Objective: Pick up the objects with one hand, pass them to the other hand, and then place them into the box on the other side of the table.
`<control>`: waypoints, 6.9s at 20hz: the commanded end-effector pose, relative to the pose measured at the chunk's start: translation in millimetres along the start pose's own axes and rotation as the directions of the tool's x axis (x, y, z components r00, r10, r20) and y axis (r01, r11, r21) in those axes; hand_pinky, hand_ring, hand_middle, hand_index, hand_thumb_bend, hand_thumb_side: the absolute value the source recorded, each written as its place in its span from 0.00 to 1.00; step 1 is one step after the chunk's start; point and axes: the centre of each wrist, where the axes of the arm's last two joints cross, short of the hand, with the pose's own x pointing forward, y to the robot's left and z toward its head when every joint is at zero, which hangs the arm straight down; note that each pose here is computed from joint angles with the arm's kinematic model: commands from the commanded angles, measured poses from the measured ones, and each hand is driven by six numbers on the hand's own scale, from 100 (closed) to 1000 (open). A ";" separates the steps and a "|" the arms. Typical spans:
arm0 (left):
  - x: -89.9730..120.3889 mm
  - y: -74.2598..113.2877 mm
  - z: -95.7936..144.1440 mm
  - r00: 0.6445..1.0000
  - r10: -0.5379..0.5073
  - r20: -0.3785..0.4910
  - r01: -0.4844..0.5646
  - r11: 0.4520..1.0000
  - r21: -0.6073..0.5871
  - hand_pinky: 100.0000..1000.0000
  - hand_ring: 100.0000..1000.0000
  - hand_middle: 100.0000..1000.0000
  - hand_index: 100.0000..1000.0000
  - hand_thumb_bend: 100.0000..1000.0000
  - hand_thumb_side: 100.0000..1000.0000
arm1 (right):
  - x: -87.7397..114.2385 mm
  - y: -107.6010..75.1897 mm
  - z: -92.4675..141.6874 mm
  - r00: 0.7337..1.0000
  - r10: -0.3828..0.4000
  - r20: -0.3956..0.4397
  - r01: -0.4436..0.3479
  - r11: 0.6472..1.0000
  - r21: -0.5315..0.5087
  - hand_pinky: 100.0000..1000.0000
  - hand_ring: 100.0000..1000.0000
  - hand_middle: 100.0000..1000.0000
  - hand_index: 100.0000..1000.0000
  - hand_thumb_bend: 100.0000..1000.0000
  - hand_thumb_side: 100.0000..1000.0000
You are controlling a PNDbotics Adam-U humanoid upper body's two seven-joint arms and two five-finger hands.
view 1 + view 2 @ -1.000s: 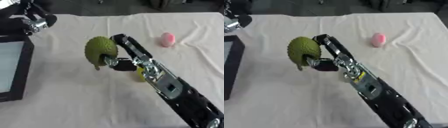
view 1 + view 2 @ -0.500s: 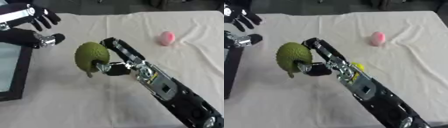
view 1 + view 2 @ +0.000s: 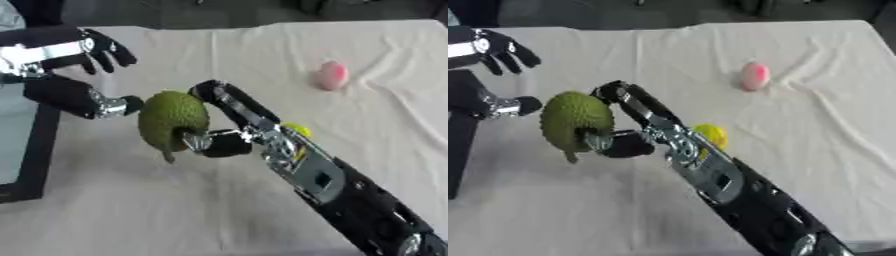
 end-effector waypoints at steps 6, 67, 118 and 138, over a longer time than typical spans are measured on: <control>6.3 5.1 -3.6 0.999 -0.048 -0.023 0.046 0.998 -0.050 0.75 0.78 0.79 0.88 0.40 0.58 | 16.2 0.2 -9.2 0.995 0.064 0.072 -0.063 0.998 -0.011 0.83 0.58 0.40 0.50 0.00 0.00; 30.7 4.0 1.0 0.989 0.141 0.053 -0.128 0.971 -0.204 0.77 0.77 0.64 0.61 0.00 0.28 | 38.1 -10.8 7.3 0.992 0.108 0.059 -0.107 0.994 -0.023 0.80 0.54 0.37 0.48 0.00 0.00; -96.8 9.1 68.5 0.885 0.263 -0.384 -0.027 0.852 0.522 0.65 0.57 0.42 0.34 0.00 0.00 | 32.5 -31.5 19.2 0.980 0.176 -0.094 -0.174 0.984 0.028 0.80 0.71 0.46 0.78 0.00 0.34; -200.9 -29.1 100.2 0.597 0.496 -0.630 -0.034 0.801 0.598 0.66 0.59 0.47 0.44 0.00 0.00 | 44.1 -45.6 21.8 0.982 0.179 -0.067 -0.182 0.982 -0.051 0.79 0.70 0.45 0.77 0.00 0.30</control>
